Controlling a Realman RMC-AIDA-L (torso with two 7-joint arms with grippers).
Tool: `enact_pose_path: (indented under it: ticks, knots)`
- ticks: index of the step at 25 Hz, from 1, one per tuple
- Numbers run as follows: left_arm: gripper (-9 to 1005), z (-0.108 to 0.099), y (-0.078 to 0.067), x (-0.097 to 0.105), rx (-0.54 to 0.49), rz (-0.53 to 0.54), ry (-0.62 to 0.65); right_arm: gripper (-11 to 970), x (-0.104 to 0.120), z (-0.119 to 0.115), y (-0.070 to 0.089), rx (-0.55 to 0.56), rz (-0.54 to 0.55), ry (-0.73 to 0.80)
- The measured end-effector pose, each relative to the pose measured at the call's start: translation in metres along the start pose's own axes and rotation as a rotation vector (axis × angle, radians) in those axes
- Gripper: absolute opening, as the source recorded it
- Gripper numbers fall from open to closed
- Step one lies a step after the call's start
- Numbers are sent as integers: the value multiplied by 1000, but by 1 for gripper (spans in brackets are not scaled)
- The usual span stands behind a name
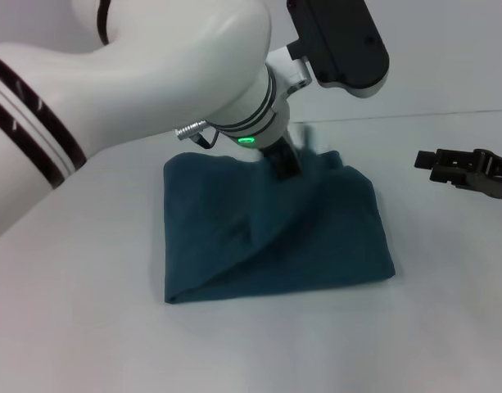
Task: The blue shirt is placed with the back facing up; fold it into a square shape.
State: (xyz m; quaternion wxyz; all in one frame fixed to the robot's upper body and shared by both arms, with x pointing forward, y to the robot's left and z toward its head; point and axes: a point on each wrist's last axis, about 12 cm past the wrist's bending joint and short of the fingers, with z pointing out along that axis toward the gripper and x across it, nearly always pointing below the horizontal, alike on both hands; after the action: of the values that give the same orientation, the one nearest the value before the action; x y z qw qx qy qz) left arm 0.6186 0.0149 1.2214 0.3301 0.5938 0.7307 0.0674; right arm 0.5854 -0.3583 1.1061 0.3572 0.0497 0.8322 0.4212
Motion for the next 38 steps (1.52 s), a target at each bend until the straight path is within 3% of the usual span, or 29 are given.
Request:
enact_pose_path:
  ticks: [3, 6, 11, 13, 18, 24, 28, 31, 33, 34, 38]
  knots:
    - [392, -7, 1, -2, -18, 1, -47, 614, -1, 0, -1, 6, -1, -4]
    - [448, -20, 5, -2, -59, -24, -136, 614, -1, 0, -1, 9, -1, -5]
    - [542, -43, 26, 11, -125, -158, -242, 614, -2, -1, -1, 11, -2, -6]
    - [579, -45, 37, 25, -122, -274, -238, 614, -2, -1, -1, 12, -3, -2]
    - [641, -46, 67, 78, -19, -690, -240, 614, -2, 0, -1, 18, -5, 23]
    - [652, -52, 73, 144, 224, -1106, -326, 614, -4, 0, 2, 23, -3, 60]
    - [643, -49, 65, 207, 478, -1405, -393, 614, -7, 1, 4, 42, -19, 115]
    - [643, -43, 44, 251, 672, -1564, -472, 614, -7, 3, 5, 52, -30, 150]
    - [643, -42, 31, 271, 732, -1627, -500, 614, -9, 4, 7, 48, -38, 165]
    - [643, -43, 15, 288, 769, -1674, -513, 614, -10, 4, 9, 45, -45, 172]
    - [643, -50, -10, 311, 784, -1723, -535, 614, -23, 12, 22, 48, -86, 255]
